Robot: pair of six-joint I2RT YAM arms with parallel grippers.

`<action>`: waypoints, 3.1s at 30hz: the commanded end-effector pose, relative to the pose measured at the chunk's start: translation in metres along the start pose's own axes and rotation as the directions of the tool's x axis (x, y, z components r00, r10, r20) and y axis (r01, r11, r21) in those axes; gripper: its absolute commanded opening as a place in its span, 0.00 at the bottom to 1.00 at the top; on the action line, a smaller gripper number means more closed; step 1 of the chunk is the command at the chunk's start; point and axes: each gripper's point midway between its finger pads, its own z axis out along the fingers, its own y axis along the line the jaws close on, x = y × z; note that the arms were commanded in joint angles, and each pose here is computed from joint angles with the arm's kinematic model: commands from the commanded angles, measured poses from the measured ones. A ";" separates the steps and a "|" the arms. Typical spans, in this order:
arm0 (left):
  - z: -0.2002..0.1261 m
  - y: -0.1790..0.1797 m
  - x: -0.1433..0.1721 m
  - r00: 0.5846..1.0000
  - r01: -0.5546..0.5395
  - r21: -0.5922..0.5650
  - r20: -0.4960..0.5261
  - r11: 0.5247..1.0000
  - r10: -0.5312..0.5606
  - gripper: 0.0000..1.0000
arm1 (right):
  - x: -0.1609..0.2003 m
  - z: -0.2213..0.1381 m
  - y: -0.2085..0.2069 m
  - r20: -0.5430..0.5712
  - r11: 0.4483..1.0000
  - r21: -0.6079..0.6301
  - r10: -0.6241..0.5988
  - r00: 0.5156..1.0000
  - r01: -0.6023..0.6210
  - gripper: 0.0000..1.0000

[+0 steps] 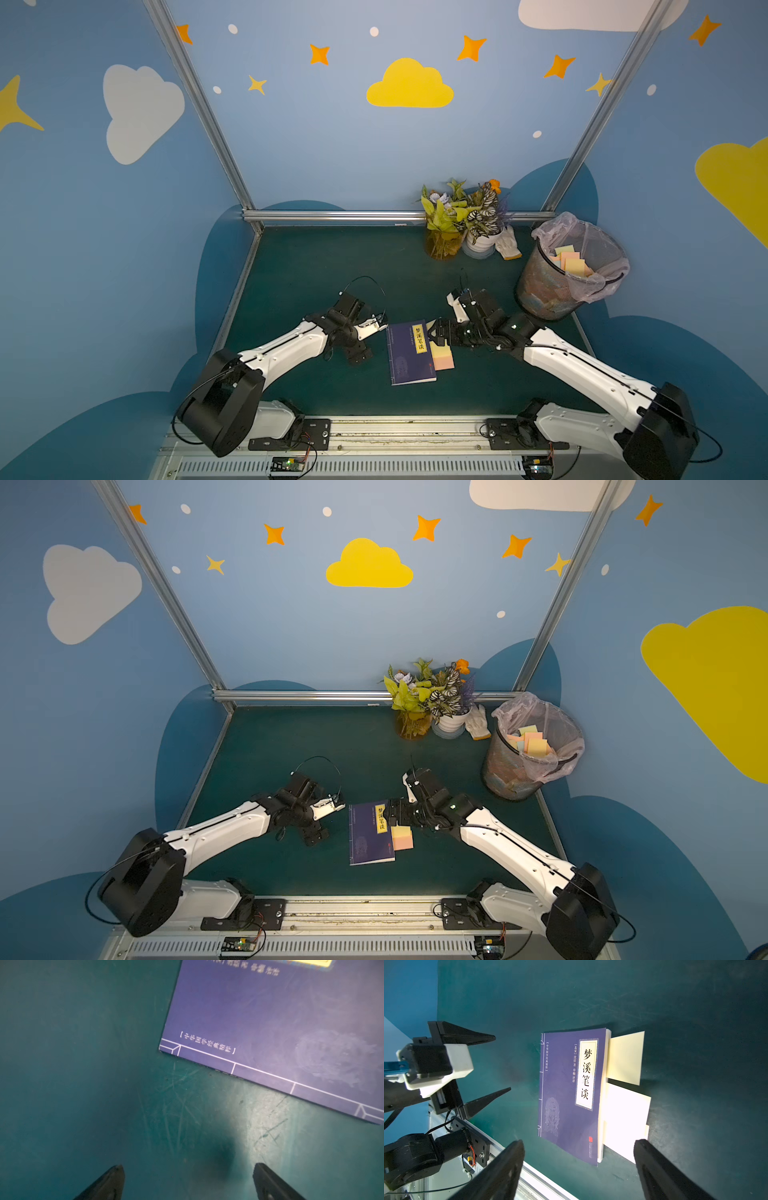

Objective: Peel off the used sticky note
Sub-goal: Open the book at the center of the board.

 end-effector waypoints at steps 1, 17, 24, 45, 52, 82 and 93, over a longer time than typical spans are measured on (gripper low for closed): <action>0.006 0.010 -0.020 1.000 0.014 -0.027 0.025 1.000 -0.014 1.00 | -0.002 0.013 0.010 -0.019 0.998 -0.035 0.049 0.999 -0.050 0.86; 0.060 0.029 -0.050 0.991 0.037 -0.019 -0.132 0.999 -0.039 1.00 | -0.010 0.032 0.003 -0.006 0.997 -0.005 0.083 0.997 -0.083 0.72; 0.076 0.053 -0.071 0.989 0.054 -0.071 -0.135 0.996 -0.063 1.00 | -0.010 0.035 -0.009 0.013 0.993 0.023 0.118 0.993 -0.118 0.68; 0.045 0.016 -0.034 0.975 0.136 0.057 -0.184 0.989 -0.123 1.00 | -0.026 0.063 -0.039 0.056 0.963 0.062 0.259 0.964 -0.262 0.71; 0.054 0.006 -0.036 0.973 0.125 0.074 -0.206 0.989 -0.108 1.00 | -0.031 0.082 -0.042 0.028 0.962 0.065 0.265 0.964 -0.266 0.71; 0.082 0.013 -0.034 0.955 0.110 0.031 -0.280 0.993 -0.097 1.00 | -0.034 0.088 -0.004 -0.003 0.944 -0.182 0.279 0.960 -0.275 0.68; 0.085 0.014 -0.033 0.953 0.106 0.028 -0.287 0.994 -0.093 1.00 | -0.033 0.087 -0.017 0.017 0.958 -0.126 0.263 0.965 -0.259 0.67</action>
